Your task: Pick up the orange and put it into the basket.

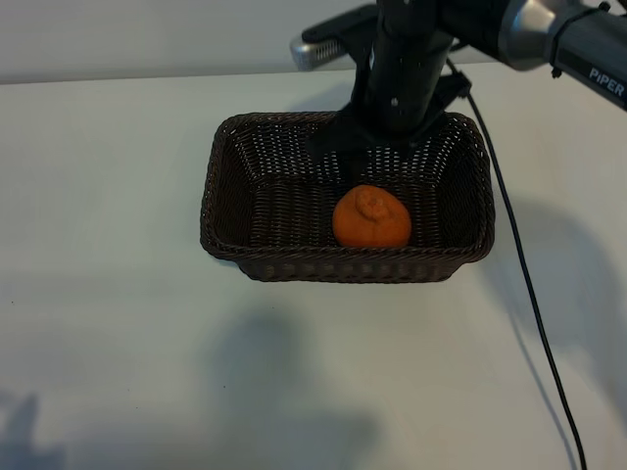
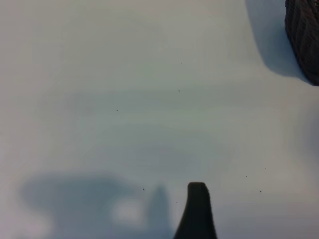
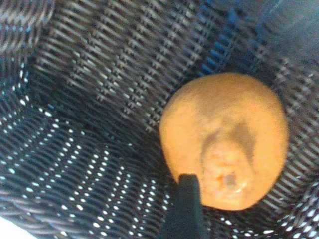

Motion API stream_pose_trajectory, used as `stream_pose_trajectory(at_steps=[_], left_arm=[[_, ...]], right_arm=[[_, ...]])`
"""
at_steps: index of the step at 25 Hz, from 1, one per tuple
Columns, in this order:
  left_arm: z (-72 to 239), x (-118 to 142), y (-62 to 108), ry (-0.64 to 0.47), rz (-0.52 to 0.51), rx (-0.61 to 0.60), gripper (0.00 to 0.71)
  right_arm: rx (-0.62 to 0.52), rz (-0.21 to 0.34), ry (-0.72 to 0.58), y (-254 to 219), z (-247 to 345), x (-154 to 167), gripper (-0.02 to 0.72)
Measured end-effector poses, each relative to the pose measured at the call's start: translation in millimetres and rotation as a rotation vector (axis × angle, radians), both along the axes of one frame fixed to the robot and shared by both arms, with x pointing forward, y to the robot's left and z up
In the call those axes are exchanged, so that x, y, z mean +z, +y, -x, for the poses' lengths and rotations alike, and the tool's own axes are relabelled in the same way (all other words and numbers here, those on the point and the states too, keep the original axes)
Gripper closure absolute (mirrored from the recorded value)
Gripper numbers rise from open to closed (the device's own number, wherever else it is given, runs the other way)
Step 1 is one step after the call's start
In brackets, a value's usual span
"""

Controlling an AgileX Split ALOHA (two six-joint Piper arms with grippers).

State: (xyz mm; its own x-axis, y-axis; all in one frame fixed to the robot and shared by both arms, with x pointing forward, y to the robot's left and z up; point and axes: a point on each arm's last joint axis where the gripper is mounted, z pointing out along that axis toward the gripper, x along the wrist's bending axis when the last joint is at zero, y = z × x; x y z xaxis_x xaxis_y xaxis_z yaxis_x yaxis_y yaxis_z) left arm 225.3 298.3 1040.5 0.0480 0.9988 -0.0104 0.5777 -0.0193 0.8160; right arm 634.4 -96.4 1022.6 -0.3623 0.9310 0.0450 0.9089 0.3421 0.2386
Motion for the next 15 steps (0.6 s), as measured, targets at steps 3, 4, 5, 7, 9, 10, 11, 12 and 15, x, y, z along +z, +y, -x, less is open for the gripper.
stream_pose_trajectory(at_steps=[3,4,5,7,9,10,11,12,15], left_arm=[[0,0,0.0,0.0,0.0,0.0,0.117],[0,0,0.0,0.0,0.0,0.0,0.117],[0,0,0.0,0.0,0.0,0.0,0.117],[0,0,0.0,0.0,0.0,0.0,0.117],[0,0,0.0,0.0,0.0,0.0,0.117],[0,0,0.0,0.0,0.0,0.0,0.117],[0,0,0.0,0.0,0.0,0.0,0.117],[0,0,0.0,0.0,0.0,0.0,0.117],[0,0,0.0,0.0,0.0,0.0,0.117]], right_arm=[[-0.023,0.012,-0.023,-11,-7,10,0.132],[-0.043,0.011,-0.026,-18,-11,12,0.134],[-0.062,0.02,-0.034,-27,-15,14,0.136],[-0.114,0.032,-0.041,-54,-26,15,0.138],[-0.162,0.044,-0.043,-81,-34,16,0.137],[-0.19,0.047,-0.043,-97,-39,16,0.137],[-0.218,0.052,-0.044,-113,-42,16,0.137],[-0.24,0.056,-0.043,-126,-45,16,0.137],[-0.324,0.065,-0.042,-172,-50,16,0.139]])
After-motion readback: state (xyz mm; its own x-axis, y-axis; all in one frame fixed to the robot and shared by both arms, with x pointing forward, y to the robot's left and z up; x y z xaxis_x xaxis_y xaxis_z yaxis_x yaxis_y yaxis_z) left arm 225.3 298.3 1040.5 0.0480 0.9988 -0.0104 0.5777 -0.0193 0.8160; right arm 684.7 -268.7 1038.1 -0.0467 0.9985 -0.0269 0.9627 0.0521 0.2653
